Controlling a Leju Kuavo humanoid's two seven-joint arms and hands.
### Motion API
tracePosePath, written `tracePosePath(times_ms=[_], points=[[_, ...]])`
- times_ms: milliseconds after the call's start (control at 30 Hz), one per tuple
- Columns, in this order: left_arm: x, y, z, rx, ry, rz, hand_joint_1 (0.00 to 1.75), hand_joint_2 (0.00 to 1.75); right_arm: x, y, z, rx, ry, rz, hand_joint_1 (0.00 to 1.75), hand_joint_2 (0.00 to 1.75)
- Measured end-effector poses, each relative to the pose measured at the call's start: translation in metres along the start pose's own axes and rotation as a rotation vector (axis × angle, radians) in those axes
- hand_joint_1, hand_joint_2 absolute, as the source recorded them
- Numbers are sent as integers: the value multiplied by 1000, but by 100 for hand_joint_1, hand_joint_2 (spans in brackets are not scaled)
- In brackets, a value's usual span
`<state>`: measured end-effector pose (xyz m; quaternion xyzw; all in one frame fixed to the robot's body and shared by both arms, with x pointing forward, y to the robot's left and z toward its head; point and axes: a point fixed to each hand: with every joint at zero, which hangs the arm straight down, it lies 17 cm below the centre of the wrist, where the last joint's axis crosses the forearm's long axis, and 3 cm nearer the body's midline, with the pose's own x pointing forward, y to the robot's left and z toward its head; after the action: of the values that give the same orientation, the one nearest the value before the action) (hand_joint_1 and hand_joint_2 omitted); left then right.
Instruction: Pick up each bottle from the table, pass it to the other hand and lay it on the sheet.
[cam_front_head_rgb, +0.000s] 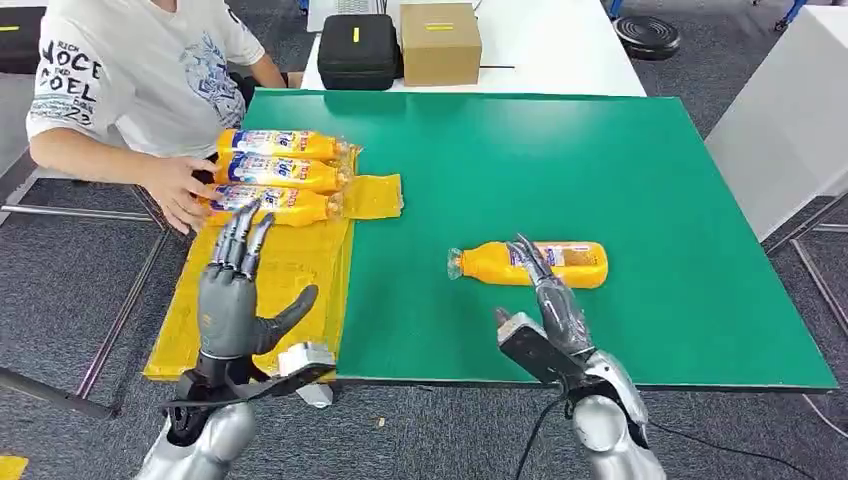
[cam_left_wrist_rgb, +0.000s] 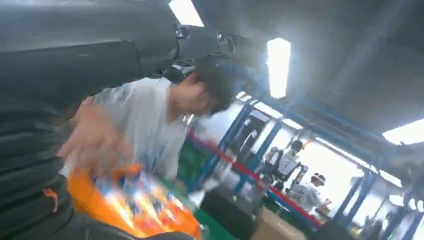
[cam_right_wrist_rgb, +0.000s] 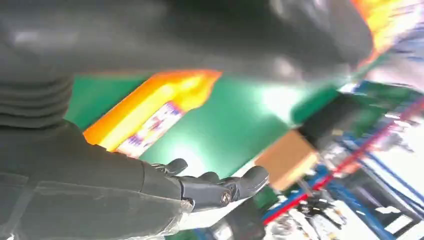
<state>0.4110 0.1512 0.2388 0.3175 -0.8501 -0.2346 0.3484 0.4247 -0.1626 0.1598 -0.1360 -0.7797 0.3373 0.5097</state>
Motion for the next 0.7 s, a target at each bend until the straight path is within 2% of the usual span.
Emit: tracePosePath(times_ms=[100,200,300,367,533,700], points=[[-24,8,3,47,73,110,0,175,-22,-3,-8,45,41,87,0,175],[-56,15,13,133,179,300,0,175,-62,-8,-17,114,107,199,0,175],[-91,17,29,220,300,439,0,175,-104,-30,-35,168,141,296,0,175],[-104,10,37,229,352,469,0,175,-125,-42,-46,212,150,347,0,175],[-117,-9,46,208,418,486,0,175,-165,-55,-55,313,215,415,0,175],[-123,-16,50,197,447,479,0,175,-182,-57,-57,367,261,436,0,175]])
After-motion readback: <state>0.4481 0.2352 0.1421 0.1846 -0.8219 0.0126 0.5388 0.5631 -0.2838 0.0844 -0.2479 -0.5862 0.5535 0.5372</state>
